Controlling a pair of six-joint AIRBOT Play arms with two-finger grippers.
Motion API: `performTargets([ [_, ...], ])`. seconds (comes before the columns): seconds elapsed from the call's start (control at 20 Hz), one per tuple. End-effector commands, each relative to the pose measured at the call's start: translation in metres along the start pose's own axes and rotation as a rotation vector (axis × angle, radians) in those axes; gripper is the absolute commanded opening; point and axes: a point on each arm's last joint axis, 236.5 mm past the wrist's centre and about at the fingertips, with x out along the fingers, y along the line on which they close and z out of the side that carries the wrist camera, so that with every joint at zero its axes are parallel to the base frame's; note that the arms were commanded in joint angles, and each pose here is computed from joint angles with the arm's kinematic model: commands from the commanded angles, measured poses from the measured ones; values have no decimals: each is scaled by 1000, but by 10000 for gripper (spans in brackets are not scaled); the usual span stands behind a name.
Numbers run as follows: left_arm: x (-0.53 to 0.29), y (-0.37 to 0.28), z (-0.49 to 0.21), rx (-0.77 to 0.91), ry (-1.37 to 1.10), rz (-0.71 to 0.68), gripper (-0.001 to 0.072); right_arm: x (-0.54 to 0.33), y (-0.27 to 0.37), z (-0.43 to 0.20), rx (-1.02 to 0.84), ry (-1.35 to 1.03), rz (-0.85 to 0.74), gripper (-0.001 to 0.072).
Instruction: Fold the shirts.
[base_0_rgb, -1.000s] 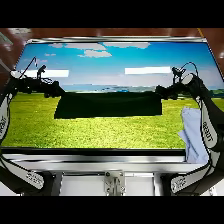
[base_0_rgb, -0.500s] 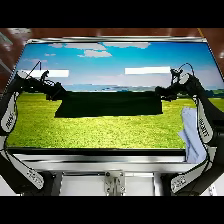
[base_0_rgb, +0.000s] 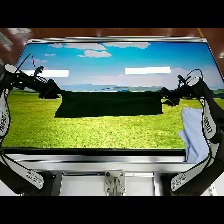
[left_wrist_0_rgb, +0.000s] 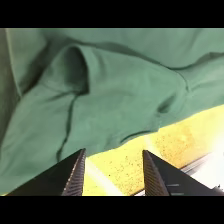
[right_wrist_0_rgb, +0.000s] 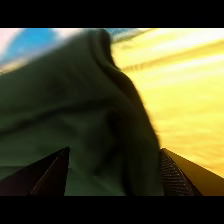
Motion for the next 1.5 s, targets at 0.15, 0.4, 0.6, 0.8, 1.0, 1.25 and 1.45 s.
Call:
performTargets([
  [0.15,1,-25,-3,38,2,-35,241,12,35,-6,-11,31,173,74],
  [0.4,50,-120,2,229,-34,-182,33,-60,84,3,-160,-94,210,70],
  [0.6,139,-194,-6,331,-100,-171,33,-134,128,-37,-250,-93,192,70],
  [0.8,238,-243,-65,373,-10,-170,33,-197,156,-90,-334,-106,118,70],
  [1.0,306,-294,-135,323,87,-281,33,-246,189,-127,-364,-187,144,70],
  [1.25,330,-326,-141,186,26,-371,31,-274,196,-155,-341,-207,148,70],
  [1.45,263,-300,-74,268,-90,-304,30,-267,177,-136,-314,-238,69,70],
])
